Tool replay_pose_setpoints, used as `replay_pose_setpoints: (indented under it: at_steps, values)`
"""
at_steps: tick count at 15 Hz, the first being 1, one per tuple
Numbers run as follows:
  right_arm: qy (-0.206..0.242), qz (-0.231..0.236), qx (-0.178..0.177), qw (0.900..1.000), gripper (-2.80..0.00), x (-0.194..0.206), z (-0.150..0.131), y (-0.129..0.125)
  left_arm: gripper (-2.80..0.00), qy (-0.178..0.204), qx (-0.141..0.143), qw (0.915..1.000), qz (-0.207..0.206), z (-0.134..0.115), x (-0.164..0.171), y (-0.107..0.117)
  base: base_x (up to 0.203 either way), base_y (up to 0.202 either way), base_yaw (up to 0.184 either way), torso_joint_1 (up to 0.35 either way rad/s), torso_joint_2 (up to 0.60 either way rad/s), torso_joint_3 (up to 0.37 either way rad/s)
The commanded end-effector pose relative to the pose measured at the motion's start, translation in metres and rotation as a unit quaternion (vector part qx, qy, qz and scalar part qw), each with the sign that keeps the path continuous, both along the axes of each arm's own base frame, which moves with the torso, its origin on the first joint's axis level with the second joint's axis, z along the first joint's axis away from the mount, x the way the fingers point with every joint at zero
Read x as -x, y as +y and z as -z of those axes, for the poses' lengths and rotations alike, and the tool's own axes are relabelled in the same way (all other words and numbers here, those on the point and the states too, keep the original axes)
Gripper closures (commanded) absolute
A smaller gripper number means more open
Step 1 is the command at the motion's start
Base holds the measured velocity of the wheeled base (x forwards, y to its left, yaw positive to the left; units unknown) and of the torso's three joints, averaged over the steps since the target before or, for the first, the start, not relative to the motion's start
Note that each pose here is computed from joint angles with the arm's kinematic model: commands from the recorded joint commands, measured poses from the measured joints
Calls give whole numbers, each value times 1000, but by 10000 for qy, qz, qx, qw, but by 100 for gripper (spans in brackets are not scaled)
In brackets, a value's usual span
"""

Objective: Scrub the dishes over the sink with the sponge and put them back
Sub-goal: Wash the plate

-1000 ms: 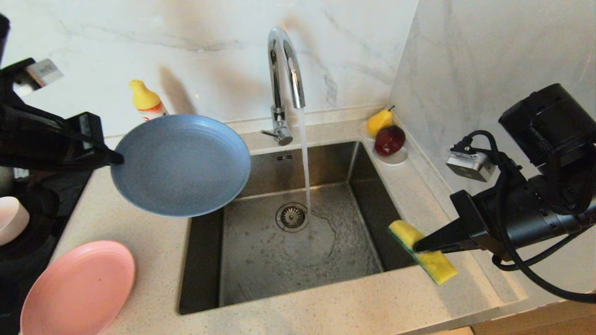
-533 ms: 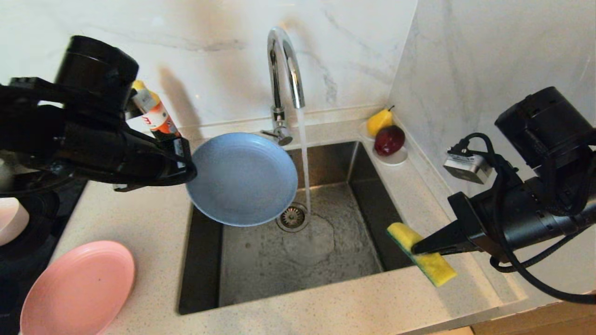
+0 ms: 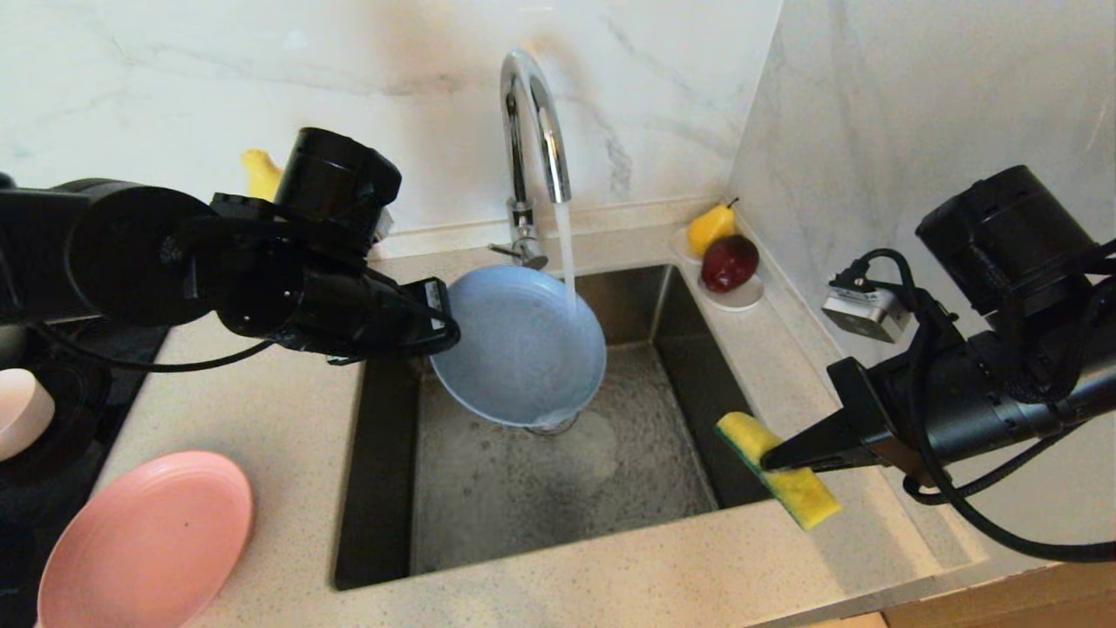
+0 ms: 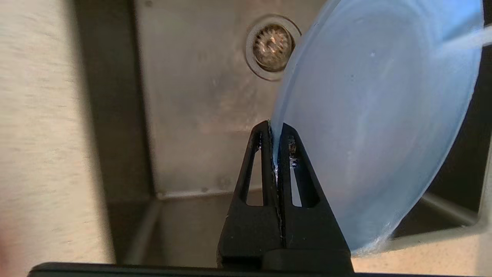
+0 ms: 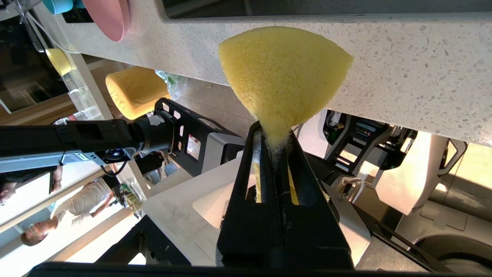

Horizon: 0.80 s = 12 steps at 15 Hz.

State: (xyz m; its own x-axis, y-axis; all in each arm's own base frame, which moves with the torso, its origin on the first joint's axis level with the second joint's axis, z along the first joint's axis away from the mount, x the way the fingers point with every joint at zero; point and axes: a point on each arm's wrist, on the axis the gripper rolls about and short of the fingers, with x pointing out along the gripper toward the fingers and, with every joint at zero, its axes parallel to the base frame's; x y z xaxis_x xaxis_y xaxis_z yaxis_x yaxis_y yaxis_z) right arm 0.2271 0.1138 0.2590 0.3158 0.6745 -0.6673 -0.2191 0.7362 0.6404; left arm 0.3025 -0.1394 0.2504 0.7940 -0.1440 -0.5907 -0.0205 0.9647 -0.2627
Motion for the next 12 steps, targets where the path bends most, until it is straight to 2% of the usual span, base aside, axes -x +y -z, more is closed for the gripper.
replay_pose_setpoints:
  at_steps: [1,5,12]
  values:
    - [60,-8,12,10000,0,-1,2,0,0,135,-40,9999,71,12,-8,-15,0,0,0,0,0,0]
    - [114,4,42,9999,0,0,6,0,0,189,-84,9998,-6,24,-23,-33,0,0,0,0,0,0]
    - [175,63,66,9998,0,-5,9,-2,0,392,-111,9991,71,44,-25,-58,0,0,0,0,0,0]
